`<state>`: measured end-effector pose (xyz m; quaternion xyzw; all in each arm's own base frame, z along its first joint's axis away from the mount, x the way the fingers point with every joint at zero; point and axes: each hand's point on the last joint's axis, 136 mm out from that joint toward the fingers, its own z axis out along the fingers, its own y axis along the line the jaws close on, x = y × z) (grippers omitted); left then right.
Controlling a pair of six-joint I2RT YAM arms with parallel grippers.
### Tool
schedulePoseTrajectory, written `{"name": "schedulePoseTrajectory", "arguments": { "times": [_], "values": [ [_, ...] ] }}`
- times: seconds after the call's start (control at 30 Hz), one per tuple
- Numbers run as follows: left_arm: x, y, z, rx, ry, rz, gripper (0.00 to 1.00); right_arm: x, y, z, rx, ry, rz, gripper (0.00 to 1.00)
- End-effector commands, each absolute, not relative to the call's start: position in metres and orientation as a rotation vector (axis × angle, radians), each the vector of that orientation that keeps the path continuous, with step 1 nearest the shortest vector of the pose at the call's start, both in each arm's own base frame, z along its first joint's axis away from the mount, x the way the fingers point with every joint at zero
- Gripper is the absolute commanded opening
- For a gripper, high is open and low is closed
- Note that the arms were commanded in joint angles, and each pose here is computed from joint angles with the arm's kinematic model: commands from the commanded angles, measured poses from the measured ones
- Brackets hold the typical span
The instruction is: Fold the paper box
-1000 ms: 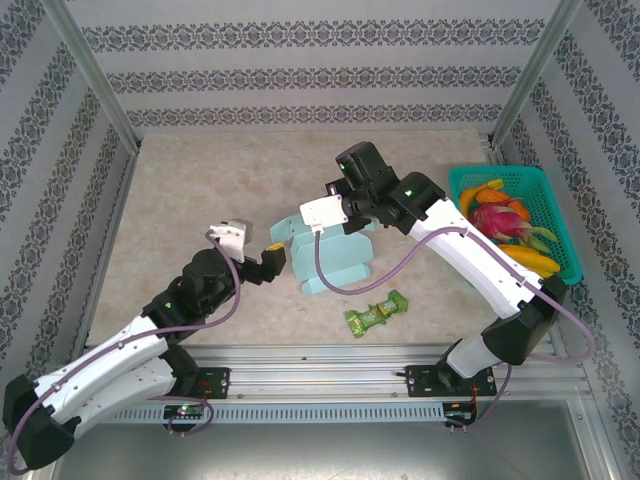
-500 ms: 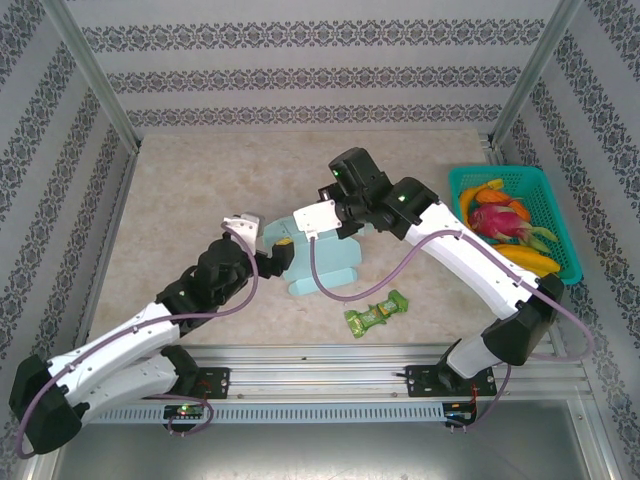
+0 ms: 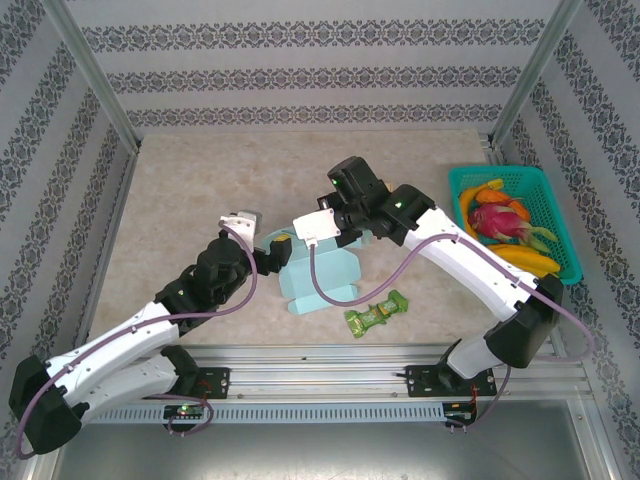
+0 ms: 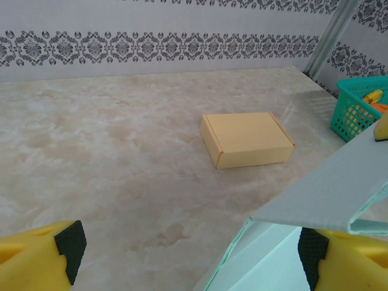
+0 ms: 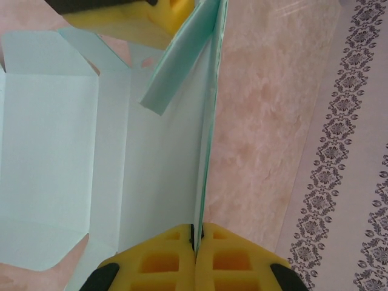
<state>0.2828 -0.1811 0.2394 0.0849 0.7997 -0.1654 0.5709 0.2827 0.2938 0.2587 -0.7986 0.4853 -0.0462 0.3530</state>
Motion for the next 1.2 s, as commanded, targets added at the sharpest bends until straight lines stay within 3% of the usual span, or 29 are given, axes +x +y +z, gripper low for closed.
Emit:
{"name": "schedulePoseTrajectory", "arguments": {
  "times": [0.0,0.2,0.4,0.6,0.9,1.17],
  "values": [
    [0.291,-0.179,0.268,0.141,1.808,-0.377,0.92,0.253,0.296,0.249,-2.126,1.231,0.019,0.0],
    [0.298,-0.176,0.266,0.092,1.806,-0.354,0.93,0.227,0.302,0.237,-2.182,1.186,0.126,0.0],
    [0.299,-0.16,0.25,0.009,1.849,-0.288,0.93,0.26,0.296,0.233,-2.031,1.395,0.114,0.0],
    [0.273,-0.178,0.231,0.117,1.838,-0.494,0.93,0.296,0.277,0.212,-1.968,1.549,0.038,0.0],
    [0.251,-0.159,0.182,0.06,1.871,-0.535,0.93,0.304,0.268,0.2,-1.951,1.61,0.095,0.0],
    [0.248,-0.189,0.155,0.147,1.929,-0.664,0.93,0.31,0.267,0.189,-1.926,1.674,0.13,0.0]
  ]
}}
